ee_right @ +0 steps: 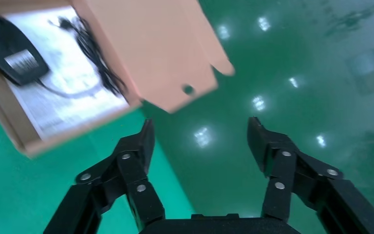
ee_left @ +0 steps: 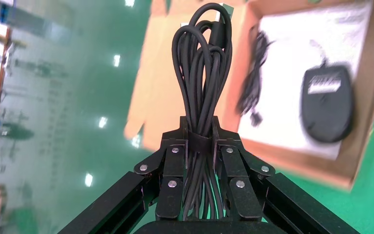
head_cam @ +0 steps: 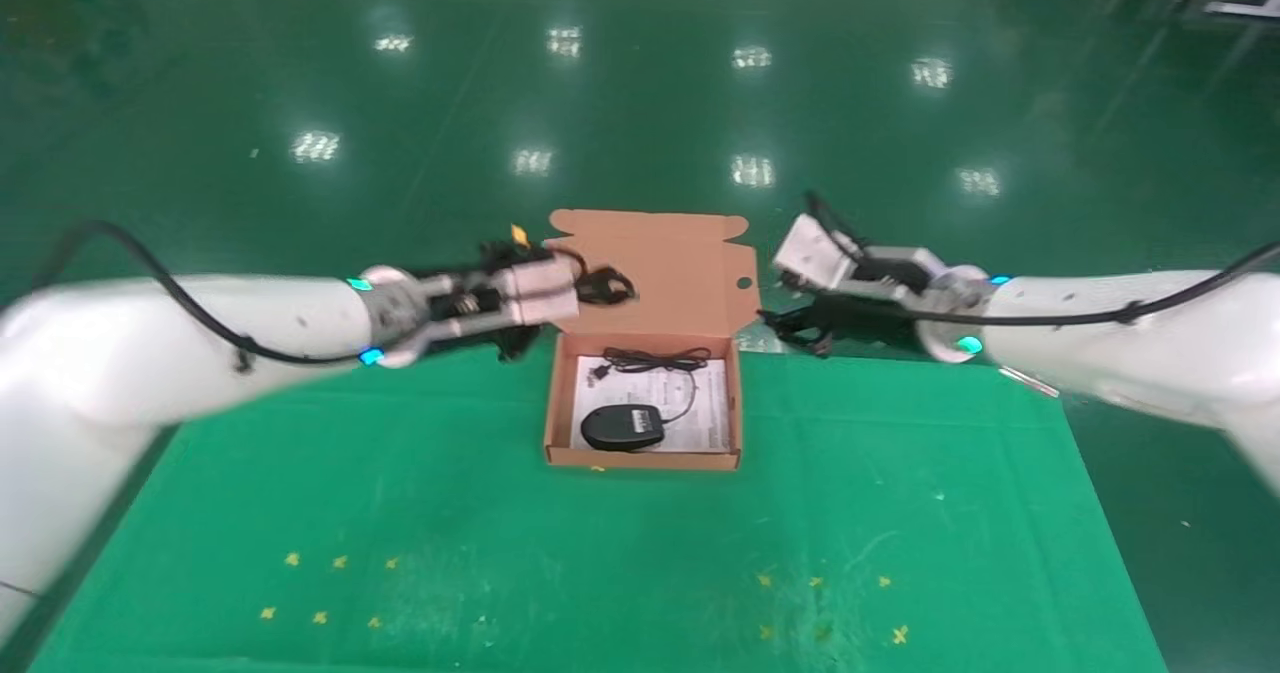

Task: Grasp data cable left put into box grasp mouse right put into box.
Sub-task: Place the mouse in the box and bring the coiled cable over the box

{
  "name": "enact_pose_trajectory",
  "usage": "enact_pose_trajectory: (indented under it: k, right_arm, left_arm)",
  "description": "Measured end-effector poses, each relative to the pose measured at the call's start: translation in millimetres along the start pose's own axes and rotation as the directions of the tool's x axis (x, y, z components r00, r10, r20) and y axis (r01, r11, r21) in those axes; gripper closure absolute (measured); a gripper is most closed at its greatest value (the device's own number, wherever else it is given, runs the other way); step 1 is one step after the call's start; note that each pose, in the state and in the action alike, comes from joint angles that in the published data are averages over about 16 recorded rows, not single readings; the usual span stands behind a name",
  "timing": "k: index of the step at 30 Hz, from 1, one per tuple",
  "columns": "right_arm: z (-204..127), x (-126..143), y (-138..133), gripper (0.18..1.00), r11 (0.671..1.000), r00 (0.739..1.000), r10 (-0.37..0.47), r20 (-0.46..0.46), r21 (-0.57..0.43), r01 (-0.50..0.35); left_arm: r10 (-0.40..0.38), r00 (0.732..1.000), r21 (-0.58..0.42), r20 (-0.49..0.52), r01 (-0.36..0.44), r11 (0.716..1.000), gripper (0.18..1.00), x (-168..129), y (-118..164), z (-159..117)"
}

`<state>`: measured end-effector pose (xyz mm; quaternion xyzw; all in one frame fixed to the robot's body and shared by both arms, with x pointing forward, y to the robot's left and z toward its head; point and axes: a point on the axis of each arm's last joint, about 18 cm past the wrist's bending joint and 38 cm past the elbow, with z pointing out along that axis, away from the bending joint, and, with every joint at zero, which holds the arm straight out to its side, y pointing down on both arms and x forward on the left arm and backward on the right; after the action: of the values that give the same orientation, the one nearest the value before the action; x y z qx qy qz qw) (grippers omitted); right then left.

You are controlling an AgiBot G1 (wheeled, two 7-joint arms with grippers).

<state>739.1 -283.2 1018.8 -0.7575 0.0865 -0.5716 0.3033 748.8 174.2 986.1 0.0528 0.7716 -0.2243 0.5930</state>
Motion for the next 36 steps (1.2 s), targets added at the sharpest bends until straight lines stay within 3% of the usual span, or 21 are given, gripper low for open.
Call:
enact_pose_trajectory:
  k: [9, 20, 36]
  right_arm:
    - [-52.2, 25.3, 24.5, 0.413, 0.999, 0.999, -0.019, -0.05, -0.042, 0.017]
    - [-82.1, 29.1, 29.9, 0.253, 0.997, 0.997, -0.035, -0.07, -0.067, 0.03]
    - [-85.2, 31.6, 26.7, 0.18, 0.997, 0.996, -0.044, -0.078, -0.067, 0.039]
  left_arm:
    - [0.019, 0.998, 0.055, -0.055, -0.016, 0.998, 0.923, 45.5, -17.5, 34.1]
    - [0.051, 0.996, 0.084, -0.08, -0.044, 0.995, 0.922, 63.4, -27.7, 43.9]
    - [0.049, 0.996, 0.089, -0.072, -0.043, 0.995, 0.872, 59.4, -27.2, 40.9]
